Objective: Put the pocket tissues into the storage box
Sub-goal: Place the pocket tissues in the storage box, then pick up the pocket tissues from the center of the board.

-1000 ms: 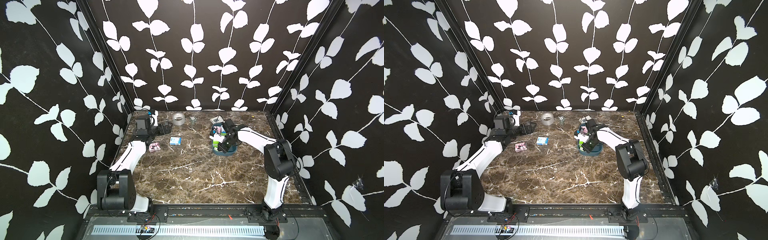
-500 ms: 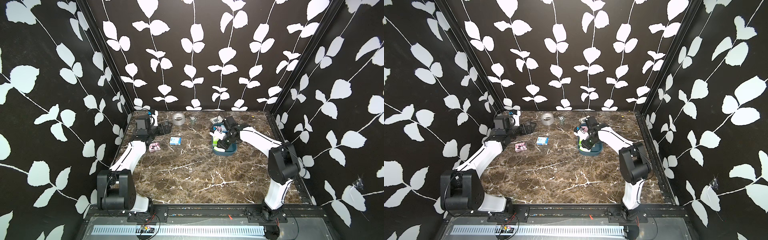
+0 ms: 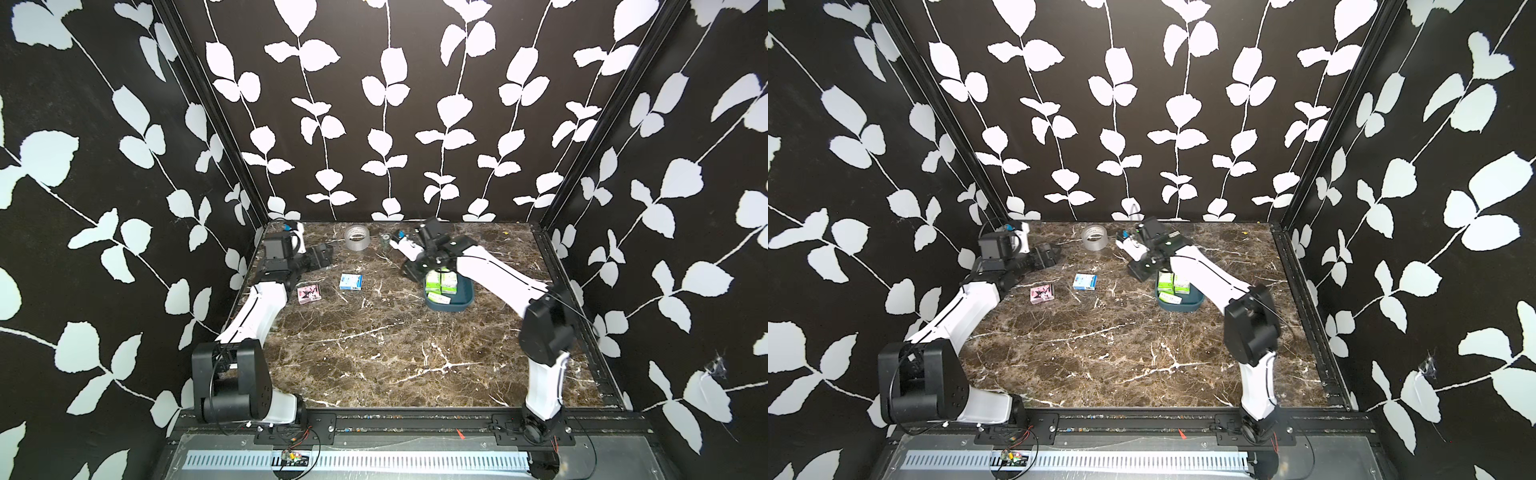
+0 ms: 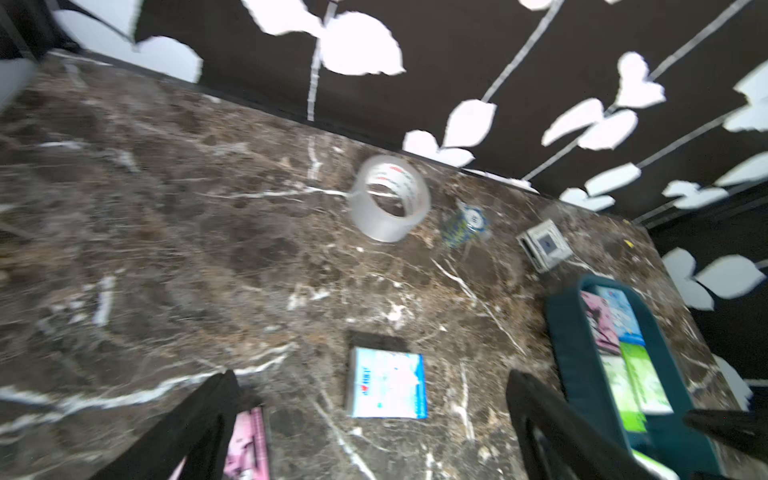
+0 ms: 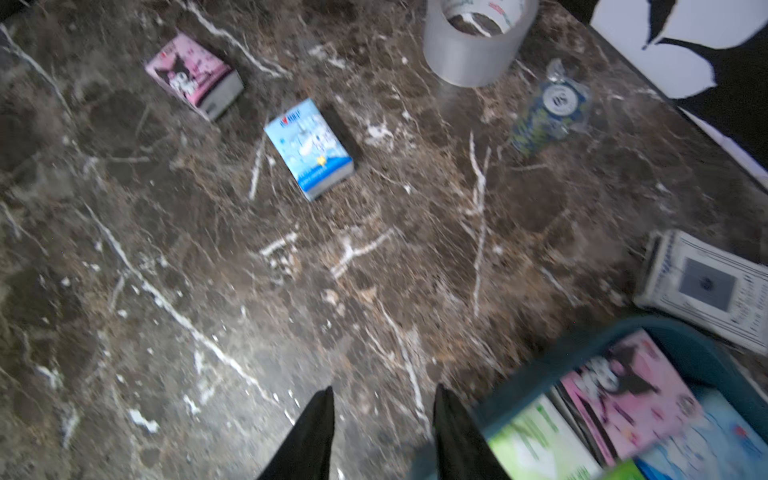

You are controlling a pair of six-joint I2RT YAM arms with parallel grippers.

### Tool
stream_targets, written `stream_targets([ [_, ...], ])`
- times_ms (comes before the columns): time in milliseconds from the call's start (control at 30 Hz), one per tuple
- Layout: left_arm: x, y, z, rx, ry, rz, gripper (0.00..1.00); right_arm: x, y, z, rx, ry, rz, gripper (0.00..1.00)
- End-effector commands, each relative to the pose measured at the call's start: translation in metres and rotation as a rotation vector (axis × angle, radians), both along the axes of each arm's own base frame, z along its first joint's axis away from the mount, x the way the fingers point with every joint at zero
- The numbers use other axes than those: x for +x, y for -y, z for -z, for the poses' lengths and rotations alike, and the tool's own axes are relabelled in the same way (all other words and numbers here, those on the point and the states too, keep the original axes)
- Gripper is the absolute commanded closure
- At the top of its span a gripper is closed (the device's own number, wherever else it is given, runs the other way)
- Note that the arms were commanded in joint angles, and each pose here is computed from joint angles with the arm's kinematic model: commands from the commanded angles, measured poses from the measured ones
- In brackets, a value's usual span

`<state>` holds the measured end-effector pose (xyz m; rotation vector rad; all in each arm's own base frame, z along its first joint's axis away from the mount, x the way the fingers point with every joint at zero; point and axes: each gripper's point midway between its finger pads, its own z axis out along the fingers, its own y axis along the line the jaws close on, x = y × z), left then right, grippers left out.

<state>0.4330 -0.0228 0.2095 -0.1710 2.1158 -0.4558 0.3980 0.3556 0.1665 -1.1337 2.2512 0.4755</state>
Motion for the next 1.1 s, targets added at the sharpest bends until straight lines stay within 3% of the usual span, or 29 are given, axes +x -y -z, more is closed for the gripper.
stream_targets([
  [0,-0.014,-0.026,-0.014,0.011,0.013,-0.066,0.01,0.0,-0.035,0.011,0.055,-0.055,-0.006,0.53],
  [167,-0.024,-0.046,-0.01,0.025,-0.018,-0.106,0.01,0.005,-0.078,0.028,0.083,-0.069,-0.048,0.48],
  [400,-0.024,-0.035,0.005,-0.122,-0.024,-0.1,0.01,0.018,-0.117,0.052,0.047,0.026,-0.119,0.28],
  [567,-0.025,-0.032,0.004,-0.14,-0.006,-0.094,0.01,0.024,-0.13,0.069,0.029,0.039,-0.169,0.07],
  [1067,-0.035,-0.025,0.007,-0.144,-0.012,-0.058,0.01,0.04,-0.158,0.099,0.072,0.057,-0.186,0.01],
])
